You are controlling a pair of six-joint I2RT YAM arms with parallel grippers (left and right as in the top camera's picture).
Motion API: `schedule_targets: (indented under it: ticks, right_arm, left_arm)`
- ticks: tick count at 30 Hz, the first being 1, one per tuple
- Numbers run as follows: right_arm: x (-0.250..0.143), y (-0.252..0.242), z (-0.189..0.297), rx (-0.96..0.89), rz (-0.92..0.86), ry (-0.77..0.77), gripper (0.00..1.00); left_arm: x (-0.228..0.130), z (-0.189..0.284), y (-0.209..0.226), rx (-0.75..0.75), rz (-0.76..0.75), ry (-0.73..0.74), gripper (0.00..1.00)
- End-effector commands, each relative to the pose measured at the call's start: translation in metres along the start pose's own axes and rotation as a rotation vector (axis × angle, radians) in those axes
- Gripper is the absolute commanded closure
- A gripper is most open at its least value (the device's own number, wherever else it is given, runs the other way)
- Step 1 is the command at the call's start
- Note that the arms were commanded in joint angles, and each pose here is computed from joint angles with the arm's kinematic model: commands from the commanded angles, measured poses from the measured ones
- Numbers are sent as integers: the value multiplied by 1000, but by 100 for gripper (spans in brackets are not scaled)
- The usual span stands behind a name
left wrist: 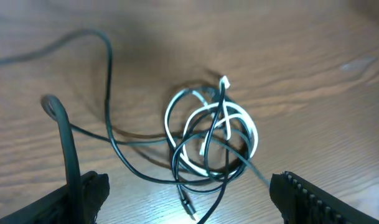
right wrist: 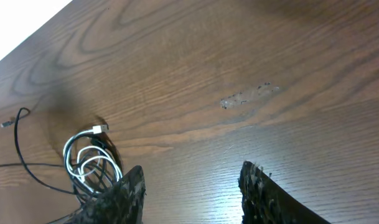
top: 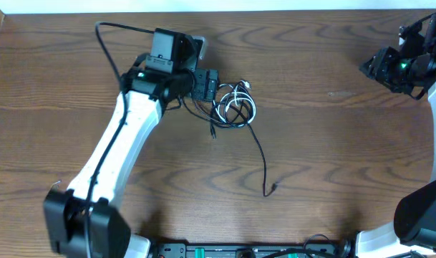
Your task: Untangle cables
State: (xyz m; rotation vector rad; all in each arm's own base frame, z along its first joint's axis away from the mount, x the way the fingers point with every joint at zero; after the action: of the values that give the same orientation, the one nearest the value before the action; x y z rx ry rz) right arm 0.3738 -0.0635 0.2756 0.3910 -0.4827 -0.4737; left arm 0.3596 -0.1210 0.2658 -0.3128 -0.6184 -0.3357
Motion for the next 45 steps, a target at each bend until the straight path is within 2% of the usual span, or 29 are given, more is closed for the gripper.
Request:
schedule_targets:
  ticks: [1, 8, 11, 16, 20, 27, 40, 45]
  right_arm:
    - [1, 2, 3, -3, 21, -10, 54]
    - [0, 2, 2, -4, 20, -6, 53]
    - [0, 2, 2, -4, 20, -7, 53]
    - [0, 2, 2, -4, 20, -6, 53]
    - [0, 2, 2, -4, 20, -4, 53]
    - [-2, 2, 2, -7, 29, 5, 53]
    - [-3, 2, 2, -9, 34, 12, 51]
    - [-3, 2, 2, -9, 41, 13, 50]
  left_arm:
    - [20, 45, -10, 6, -29, -139, 11]
    - [29, 85, -21, 2, -63, -274, 11]
    - [29, 80, -20, 4, -72, -261, 11]
    - [19, 32, -14, -6, -60, -136, 11]
    - [7, -25, -12, -21, -94, 2, 13]
    - [-21, -97, -4, -32, -80, 171, 29]
    - [-44, -154, 6, -36, -68, 251, 36]
    - [-51, -163, 0, -44, -77, 275, 47]
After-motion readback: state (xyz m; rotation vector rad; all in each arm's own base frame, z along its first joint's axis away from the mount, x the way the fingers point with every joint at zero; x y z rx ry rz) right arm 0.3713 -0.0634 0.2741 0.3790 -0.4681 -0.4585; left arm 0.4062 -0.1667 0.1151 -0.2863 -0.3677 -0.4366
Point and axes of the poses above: each gripper's point midway between its finger pads, its own z axis back along the fingers, its own y axis along the line the jaws close on, x = y × z, the point moved 9 cm from there along z, back along the fingers, and after that the axes turned 5 degrees about -z, right-handed, at the moved point
